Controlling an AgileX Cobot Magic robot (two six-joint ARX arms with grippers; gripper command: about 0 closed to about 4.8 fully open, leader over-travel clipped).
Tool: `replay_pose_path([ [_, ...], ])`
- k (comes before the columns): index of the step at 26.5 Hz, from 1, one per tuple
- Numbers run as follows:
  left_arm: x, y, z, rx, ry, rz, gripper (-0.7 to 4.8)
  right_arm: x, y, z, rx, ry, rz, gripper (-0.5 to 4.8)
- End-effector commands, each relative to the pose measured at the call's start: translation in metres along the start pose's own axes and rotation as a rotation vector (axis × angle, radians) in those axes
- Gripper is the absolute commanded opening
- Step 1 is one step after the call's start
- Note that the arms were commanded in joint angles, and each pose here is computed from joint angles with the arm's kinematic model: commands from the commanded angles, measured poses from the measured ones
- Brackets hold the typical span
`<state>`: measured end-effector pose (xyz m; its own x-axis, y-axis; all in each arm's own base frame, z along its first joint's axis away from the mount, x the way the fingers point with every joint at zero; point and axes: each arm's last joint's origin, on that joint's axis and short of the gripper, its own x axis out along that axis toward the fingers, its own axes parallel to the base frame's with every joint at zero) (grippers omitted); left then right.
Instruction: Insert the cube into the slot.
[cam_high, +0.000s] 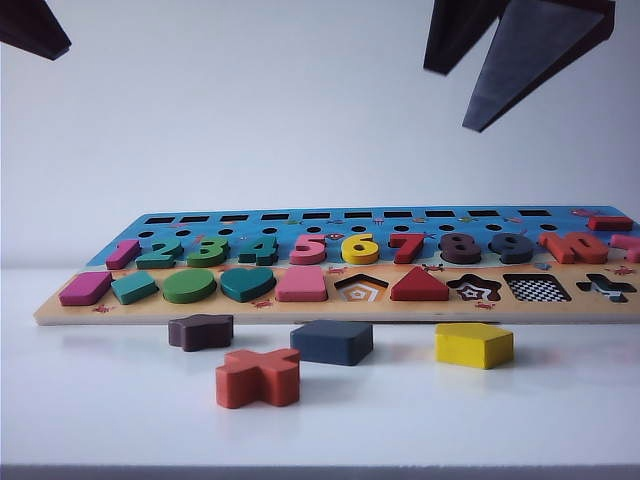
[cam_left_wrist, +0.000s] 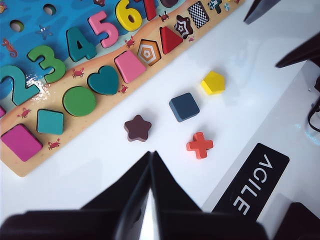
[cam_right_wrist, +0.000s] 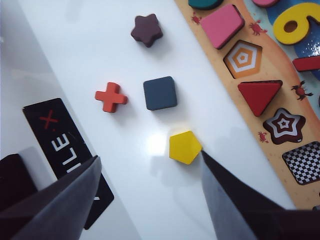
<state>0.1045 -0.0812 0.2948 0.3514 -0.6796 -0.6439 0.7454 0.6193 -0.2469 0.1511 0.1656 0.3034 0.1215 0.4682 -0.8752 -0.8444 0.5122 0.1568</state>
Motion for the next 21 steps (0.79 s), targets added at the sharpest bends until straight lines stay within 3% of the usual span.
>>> replay_pose_path([
  [1, 0.0, 0.0, 0.002, 0.006, -0.015, -0.005, 0.1, 0.011, -0.002, 0.008, -0.012, 0.0, -0.005, 3.55],
  [21, 0.0, 0.0, 0.002, 0.006, -0.015, -0.005, 0.1, 0.068, 0.015, 0.029, -0.157, 0.086, -0.061, 3.55],
])
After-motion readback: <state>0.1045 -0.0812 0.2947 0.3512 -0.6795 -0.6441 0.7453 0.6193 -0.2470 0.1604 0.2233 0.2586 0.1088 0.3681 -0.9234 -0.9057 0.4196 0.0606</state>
